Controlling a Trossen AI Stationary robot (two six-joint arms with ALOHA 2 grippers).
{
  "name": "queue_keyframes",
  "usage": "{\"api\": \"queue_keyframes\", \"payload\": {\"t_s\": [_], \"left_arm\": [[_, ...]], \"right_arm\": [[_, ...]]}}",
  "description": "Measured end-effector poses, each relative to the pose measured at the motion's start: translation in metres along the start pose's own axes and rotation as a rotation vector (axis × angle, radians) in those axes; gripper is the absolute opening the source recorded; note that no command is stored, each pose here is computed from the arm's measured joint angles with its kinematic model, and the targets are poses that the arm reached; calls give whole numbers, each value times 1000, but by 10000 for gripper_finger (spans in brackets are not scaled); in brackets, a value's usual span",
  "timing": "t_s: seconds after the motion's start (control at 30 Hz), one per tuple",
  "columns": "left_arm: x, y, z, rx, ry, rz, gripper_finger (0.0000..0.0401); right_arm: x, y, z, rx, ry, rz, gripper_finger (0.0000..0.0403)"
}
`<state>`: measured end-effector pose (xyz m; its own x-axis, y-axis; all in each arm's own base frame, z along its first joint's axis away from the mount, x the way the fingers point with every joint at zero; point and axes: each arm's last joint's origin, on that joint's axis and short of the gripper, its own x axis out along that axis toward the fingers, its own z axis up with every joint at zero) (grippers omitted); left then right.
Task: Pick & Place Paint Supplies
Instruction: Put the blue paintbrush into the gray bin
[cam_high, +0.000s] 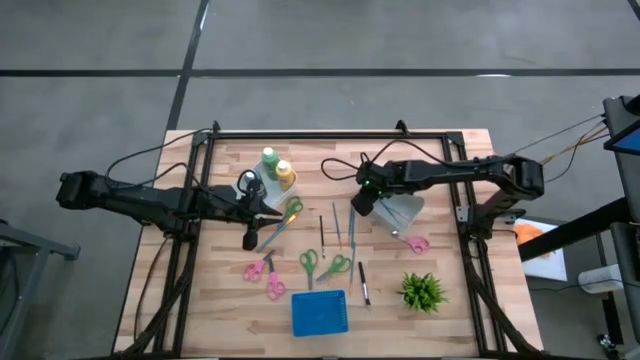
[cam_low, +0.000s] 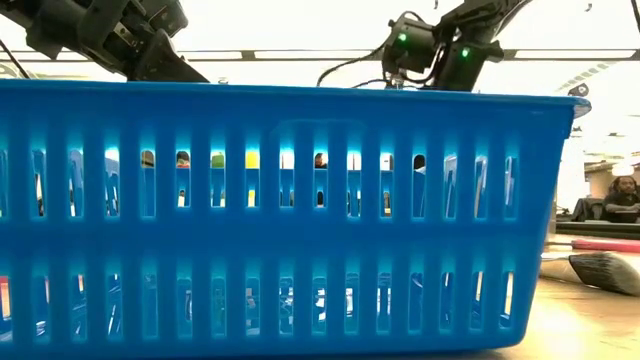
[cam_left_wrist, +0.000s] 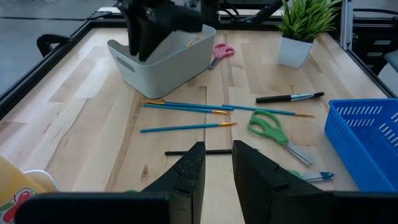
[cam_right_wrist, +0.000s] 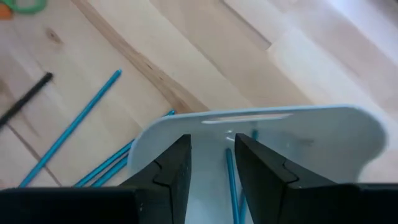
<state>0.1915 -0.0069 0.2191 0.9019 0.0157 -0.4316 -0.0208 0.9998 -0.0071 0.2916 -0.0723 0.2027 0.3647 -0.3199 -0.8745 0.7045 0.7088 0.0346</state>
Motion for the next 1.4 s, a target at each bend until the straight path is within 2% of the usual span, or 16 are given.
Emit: {"api": "queue_keyframes", "payload": {"t_s": [0.17, 0.37, 0.53, 0.83, 1.07, 1.4], "left_arm": [[0, 0, 0, 0, 0, 0, 82], [0, 0, 0, 0, 1, 0, 82], [0, 0, 0, 0, 1, 0, 82], [0, 0, 0, 0, 1, 0, 82], [0, 0, 0, 0, 1, 0, 82], [0, 0, 0, 0, 2, 0, 82]], "right_arm": [[-19, -1, 7, 9, -39, 22, 123], [-41, 11, 13, -9, -100, 81, 123], [-50, 28, 7, -45, -103, 121, 123], [-58, 54, -14, -6, -70, 184, 123], [-49, 69, -31, 62, -16, 178, 123], [-8, 83, -43, 179, 64, 68, 123]]}}
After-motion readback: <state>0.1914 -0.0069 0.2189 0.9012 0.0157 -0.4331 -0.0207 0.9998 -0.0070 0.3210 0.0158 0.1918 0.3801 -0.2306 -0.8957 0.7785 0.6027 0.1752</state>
